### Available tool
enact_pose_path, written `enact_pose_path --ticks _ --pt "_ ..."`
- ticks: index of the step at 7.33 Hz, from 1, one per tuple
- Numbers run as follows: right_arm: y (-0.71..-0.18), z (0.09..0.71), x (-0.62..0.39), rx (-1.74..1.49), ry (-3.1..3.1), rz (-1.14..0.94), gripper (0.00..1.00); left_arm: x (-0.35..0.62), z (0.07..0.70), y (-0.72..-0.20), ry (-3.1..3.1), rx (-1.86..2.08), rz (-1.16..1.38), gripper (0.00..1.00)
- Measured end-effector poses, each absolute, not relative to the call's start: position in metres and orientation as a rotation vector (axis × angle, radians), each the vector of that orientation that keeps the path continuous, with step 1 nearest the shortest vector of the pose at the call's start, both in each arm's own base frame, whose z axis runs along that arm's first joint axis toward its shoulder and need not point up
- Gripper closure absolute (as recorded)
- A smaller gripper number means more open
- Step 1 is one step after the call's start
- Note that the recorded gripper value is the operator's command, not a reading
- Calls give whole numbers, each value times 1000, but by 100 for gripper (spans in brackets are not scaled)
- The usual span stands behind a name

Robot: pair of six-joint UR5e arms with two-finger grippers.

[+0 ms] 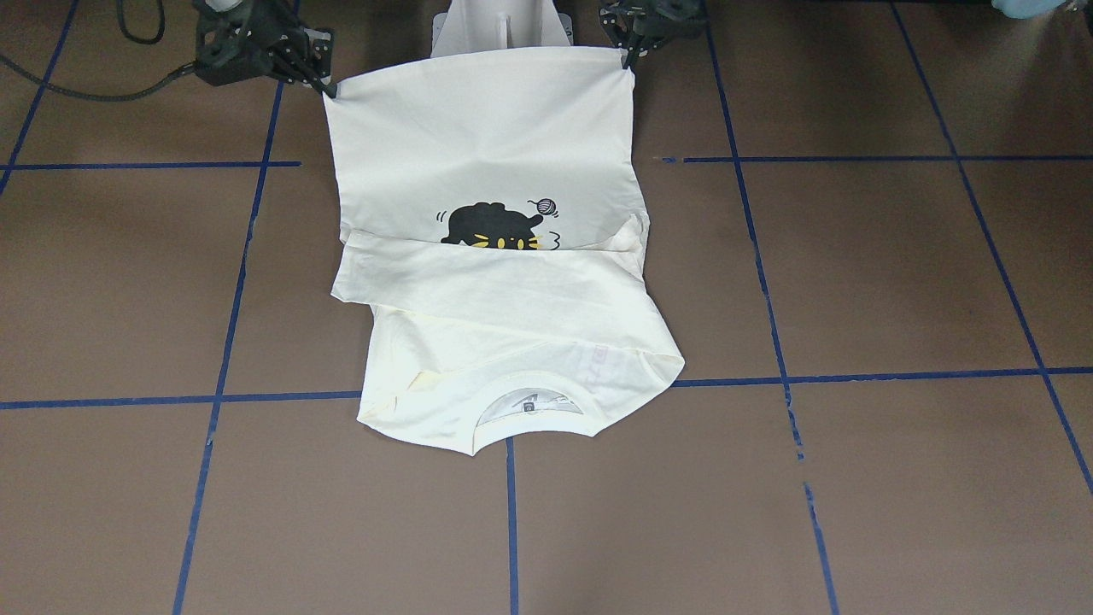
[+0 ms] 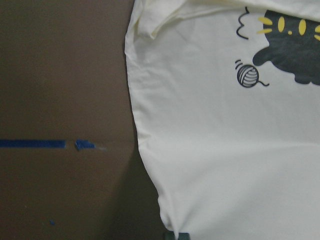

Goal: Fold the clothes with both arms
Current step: 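Lift the hem and fold it toward the collar with both grippers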

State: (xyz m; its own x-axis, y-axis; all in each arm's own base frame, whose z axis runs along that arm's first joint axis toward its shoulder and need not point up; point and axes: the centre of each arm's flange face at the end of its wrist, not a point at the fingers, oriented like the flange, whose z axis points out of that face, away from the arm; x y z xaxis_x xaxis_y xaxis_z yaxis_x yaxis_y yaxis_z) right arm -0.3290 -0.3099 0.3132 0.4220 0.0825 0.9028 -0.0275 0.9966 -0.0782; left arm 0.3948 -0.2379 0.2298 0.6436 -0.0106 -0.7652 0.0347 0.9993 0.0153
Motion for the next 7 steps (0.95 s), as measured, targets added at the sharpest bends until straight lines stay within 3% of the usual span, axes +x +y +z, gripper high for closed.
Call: enact_pose_path --ticks 4,7 --pt "-451 311 -365 23 -1154 176 100 378 243 -366 799 130 -149 100" --pt "-539 300 -374 72 -1123 261 100 404 269 -429 756 138 -219 100"
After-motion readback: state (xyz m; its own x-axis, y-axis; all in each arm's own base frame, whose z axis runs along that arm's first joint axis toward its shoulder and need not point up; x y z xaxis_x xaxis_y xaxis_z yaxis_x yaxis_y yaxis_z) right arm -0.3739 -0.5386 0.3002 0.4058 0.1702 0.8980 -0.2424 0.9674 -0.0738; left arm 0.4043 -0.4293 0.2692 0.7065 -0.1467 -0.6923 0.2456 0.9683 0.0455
